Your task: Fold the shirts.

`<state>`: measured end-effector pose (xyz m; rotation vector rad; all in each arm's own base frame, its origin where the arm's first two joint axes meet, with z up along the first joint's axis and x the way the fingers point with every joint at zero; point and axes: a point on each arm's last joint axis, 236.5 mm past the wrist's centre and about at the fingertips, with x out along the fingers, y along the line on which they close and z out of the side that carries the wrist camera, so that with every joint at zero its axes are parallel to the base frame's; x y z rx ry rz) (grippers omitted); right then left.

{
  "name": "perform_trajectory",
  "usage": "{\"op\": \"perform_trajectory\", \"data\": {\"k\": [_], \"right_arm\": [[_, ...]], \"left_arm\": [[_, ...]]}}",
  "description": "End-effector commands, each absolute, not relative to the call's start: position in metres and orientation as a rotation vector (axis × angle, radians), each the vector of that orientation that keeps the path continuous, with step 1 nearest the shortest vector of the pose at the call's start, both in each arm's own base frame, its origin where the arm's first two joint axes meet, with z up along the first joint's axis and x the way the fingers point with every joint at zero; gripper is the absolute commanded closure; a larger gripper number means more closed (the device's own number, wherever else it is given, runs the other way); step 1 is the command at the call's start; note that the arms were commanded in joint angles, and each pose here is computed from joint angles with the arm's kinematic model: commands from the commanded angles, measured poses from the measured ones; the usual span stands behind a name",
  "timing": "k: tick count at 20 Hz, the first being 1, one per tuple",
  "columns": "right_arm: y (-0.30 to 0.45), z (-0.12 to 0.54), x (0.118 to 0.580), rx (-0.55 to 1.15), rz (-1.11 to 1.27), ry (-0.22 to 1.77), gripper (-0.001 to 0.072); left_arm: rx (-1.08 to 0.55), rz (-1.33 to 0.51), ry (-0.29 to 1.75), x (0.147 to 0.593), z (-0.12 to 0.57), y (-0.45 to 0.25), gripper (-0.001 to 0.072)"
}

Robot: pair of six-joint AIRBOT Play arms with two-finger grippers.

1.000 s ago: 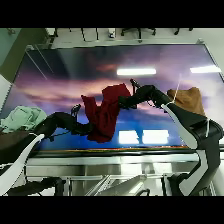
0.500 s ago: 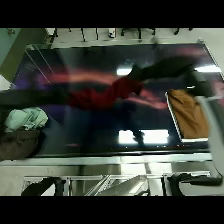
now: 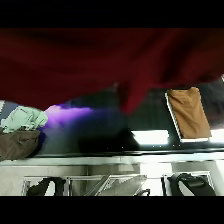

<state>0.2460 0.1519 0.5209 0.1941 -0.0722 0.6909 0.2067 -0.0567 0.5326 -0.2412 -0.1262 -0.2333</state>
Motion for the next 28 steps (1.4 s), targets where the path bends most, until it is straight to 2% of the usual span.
{"op": "perform_trajectory", "data": {"k": [1,3,6,9,12,14,17,21,22,23,24,25,28], "right_arm": [[0.14,0.529,0.227,0.128,0.635,-0.118,0.0687],[0.149,0.49,0.261,0.125,0.66,0.039,0.0687],[0.165,0.394,0.333,0.184,0.695,0.375,0.0686],[0.19,0.254,0.392,0.277,0.71,0.733,0.0686],[0.213,0.086,0.426,0.377,0.636,1.055,0.0686],[0.217,-0.006,0.44,0.446,0.563,1.2,0.0686],[0.221,-0.073,0.465,0.563,0.491,1.256,0.0686],[0.202,-0.05,0.516,0.546,0.466,1.108,0.0685],[0.195,-0.036,0.527,0.549,0.467,1.075,0.0674],[0.185,-0.02,0.533,0.552,0.48,1.061,0.056],[0.175,-0.007,0.535,0.556,0.497,1.063,0.0321],[0.161,0.006,0.535,0.559,0.515,1.074,0.0221],[0.1,0.019,0.522,0.529,0.501,1.149,0.0222]], "left_arm": [[-0.205,-0.178,-0.11,0.201,0.546,-0.05,0.0694],[-0.226,-0.187,0.064,0.235,0.51,-0.044,0.0693],[-0.291,-0.265,0.411,0.302,0.413,-0.047,0.0693],[-0.287,-0.362,0.77,0.367,0.268,-0.079,0.0692],[-0.179,-0.284,1.058,0.406,0.098,-0.091,0.0693],[-0.118,-0.247,1.163,0.424,0.012,-0.095,0.0693],[-0.132,-0.229,1.246,0.458,-0.049,-0.098,0.0693],[-0.152,-0.223,1.187,0.513,-0.031,-0.091,0.0684],[-0.152,-0.223,1.172,0.52,-0.02,-0.088,0.0437],[-0.164,-0.216,1.158,0.525,-0.007,-0.084,0.0013],[-0.183,-0.203,1.165,0.525,0.006,-0.079,0.0011],[-0.2,-0.192,1.199,0.519,0.019,-0.072,0.0011],[-0.263,-0.141,1.395,0.47,0.035,-0.046,0.0011]]}}
